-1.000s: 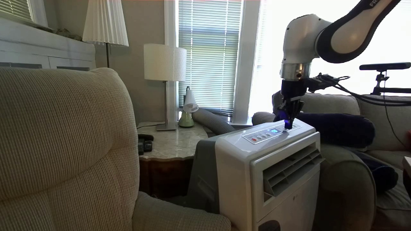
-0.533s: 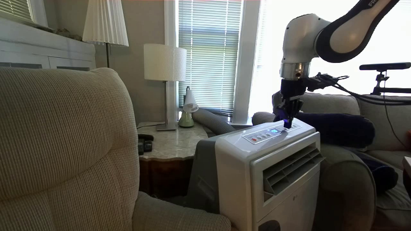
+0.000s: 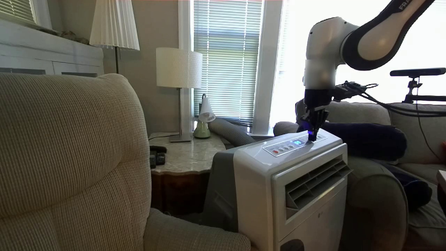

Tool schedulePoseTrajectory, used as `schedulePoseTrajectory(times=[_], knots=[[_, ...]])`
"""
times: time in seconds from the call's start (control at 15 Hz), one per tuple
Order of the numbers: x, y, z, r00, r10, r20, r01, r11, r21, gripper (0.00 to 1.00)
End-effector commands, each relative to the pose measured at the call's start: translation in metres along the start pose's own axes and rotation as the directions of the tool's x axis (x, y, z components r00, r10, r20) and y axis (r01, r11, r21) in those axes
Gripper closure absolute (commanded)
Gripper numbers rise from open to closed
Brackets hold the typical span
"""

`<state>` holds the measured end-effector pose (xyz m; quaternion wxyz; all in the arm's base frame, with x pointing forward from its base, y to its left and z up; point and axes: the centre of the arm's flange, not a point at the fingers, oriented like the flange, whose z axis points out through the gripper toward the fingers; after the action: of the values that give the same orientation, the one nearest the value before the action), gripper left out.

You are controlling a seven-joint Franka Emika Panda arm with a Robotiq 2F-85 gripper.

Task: Turn on the air conditioner.

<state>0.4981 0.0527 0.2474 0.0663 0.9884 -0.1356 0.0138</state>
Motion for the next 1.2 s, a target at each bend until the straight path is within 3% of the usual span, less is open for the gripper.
schedulePoseTrajectory(times=[0.0,1.13], knots=[[0.008,-0.002,0.005,1.0,-0.007,-0.018,0.006,1.0,-0.013,1.0],[-0.002,0.012,-0.03,0.999,-0.011,-0.047,0.012,1.0,0.007,1.0]])
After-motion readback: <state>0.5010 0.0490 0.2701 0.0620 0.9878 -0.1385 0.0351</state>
